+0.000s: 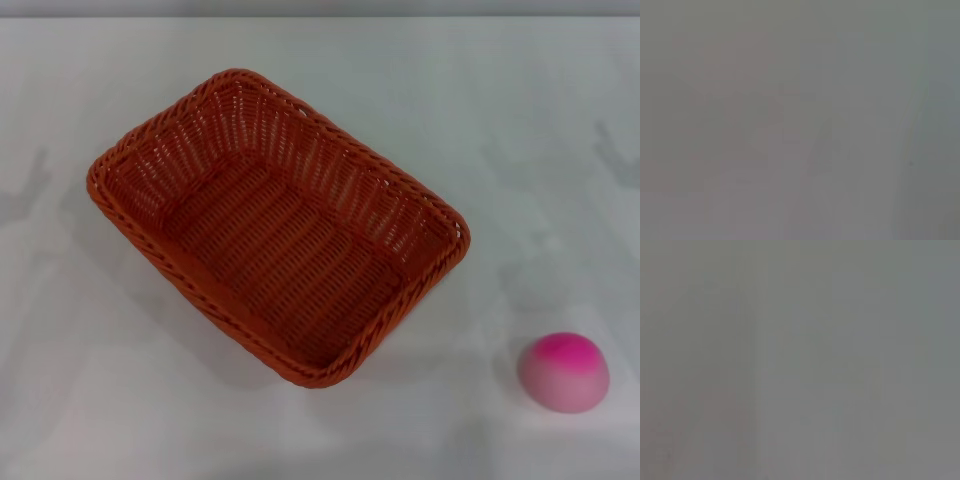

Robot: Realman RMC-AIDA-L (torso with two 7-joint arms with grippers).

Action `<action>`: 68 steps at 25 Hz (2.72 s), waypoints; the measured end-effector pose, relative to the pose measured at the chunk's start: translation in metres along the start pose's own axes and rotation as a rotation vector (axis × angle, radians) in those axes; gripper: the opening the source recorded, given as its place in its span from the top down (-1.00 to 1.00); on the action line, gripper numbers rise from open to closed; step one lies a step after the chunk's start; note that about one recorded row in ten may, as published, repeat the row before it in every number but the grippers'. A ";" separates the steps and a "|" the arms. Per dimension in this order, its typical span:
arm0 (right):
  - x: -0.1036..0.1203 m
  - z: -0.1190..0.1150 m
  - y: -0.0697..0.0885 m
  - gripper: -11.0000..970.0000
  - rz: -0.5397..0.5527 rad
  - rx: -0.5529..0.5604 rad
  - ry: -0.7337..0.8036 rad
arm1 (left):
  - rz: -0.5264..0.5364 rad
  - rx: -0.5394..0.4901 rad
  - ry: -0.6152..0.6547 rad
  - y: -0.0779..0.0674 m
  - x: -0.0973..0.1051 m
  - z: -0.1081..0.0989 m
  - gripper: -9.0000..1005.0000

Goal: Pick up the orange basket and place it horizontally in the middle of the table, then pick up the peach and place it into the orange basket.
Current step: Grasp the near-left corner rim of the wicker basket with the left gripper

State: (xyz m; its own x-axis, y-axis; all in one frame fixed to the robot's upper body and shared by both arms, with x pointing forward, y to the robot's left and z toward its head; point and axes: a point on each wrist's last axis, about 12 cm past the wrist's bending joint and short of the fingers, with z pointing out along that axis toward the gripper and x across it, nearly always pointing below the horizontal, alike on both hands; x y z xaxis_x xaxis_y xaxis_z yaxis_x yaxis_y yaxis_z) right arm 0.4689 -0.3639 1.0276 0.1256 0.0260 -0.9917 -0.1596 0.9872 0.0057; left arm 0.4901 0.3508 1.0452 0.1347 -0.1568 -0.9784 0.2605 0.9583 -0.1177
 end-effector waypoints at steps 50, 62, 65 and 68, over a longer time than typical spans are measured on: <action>-0.007 0.010 -0.008 -0.74 0.015 0.015 -0.026 | 0.141 0.450 1.205 -0.042 -0.118 0.184 -0.76; -0.003 0.008 -0.003 -0.74 0.034 0.013 -0.013 | 0.234 0.548 1.175 -0.063 -0.077 0.180 -0.76; -0.001 0.006 -0.001 -0.73 0.039 0.015 -0.007 | 0.244 0.551 1.163 -0.064 -0.072 0.182 -0.76; 0.000 0.005 0.000 -0.74 0.040 0.017 -0.003 | 0.254 0.556 1.157 -0.065 -0.068 0.184 -0.76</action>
State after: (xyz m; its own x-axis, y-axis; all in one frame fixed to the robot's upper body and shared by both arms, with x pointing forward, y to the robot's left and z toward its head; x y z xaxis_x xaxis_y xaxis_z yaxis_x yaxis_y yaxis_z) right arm 0.4735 -0.3637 1.0284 0.1225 0.0665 -0.9902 -0.1484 0.9878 0.0480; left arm 0.6400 0.2548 1.1512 -0.5841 0.5740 -0.5738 0.7443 0.6609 -0.0965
